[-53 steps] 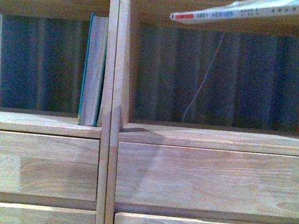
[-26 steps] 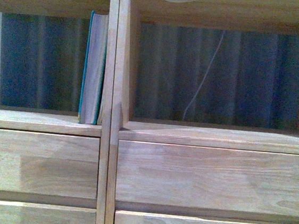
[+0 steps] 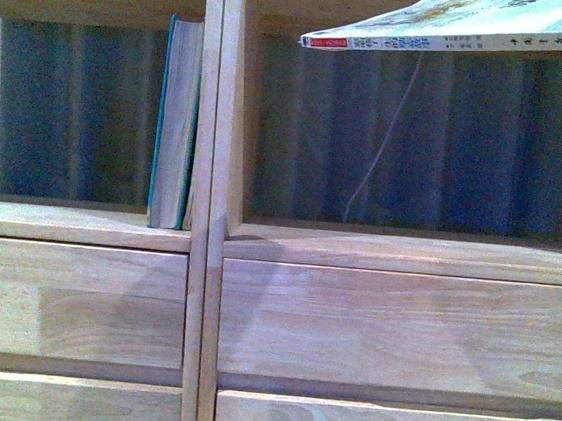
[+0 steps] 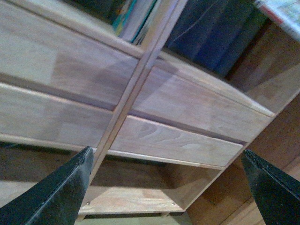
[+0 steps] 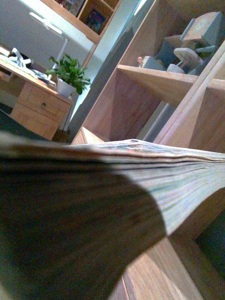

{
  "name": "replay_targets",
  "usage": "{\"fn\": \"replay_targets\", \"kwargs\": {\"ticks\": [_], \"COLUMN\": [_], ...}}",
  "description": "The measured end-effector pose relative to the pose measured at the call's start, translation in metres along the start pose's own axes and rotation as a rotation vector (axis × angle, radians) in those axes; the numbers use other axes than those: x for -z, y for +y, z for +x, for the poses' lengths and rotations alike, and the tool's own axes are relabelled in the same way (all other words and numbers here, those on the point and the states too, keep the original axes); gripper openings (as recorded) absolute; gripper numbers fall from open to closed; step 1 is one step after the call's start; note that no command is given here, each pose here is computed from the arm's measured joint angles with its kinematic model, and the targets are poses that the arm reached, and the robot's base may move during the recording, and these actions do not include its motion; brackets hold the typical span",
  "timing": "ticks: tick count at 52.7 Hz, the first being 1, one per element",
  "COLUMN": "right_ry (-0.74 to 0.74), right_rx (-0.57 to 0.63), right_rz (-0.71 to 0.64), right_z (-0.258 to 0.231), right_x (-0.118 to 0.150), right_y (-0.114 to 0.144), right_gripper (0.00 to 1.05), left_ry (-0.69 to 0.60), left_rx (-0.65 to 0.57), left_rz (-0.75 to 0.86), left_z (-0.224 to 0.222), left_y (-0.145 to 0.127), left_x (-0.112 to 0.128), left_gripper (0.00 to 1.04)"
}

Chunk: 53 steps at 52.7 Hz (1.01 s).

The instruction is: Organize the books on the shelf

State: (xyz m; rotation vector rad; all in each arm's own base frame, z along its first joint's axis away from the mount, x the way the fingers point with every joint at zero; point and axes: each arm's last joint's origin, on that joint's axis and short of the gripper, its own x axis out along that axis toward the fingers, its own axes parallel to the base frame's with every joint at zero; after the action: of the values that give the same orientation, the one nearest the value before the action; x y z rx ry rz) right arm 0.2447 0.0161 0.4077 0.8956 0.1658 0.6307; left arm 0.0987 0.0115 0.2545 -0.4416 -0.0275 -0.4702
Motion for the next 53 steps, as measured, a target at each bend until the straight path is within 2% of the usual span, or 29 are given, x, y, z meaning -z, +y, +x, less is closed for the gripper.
{"fn": "replay_targets", "kwargs": {"ticks": [3,10,27,34,46,53], "right_ry": [0.0,0.01,0.039,0.043,0.024,0.082], "right_rx": [0.0,-0.009,-0.044,-0.073,-0.124,-0.158], "right_rz": [0.001,0.008,0.03,0.037,0.038,0.052], "right_z": [0.001,0.006,0.013,0.011,0.011,0.017], "right_x": [0.001,0.008,0.021,0.023,0.016,0.029], "right_y": [0.001,0.005,0.019,0.028,0.048,0.058], "right_gripper": [0.07,0.07,0.07,0.07,0.07,0.07], "left_ry": [-0.012,-0.059,-0.125,-0.123,-0.071,-0.083], "left_rx": [0.063,0.119,0.283,0.297,0.324,0.355], "left_rz": [0.017,-0.035,-0.167,-0.226,-0.316,-0.326], "left_z": [0.001,0.006,0.065,0.092,0.145,0.166], "left_y": [-0.007,-0.016,-0.027,-0.025,-0.017,-0.017], "left_x": [-0.02,-0.056,-0.099,-0.103,-0.079,-0.079], "left_gripper": [0.97,0.97,0.97,0.97,0.97,0.97]}}
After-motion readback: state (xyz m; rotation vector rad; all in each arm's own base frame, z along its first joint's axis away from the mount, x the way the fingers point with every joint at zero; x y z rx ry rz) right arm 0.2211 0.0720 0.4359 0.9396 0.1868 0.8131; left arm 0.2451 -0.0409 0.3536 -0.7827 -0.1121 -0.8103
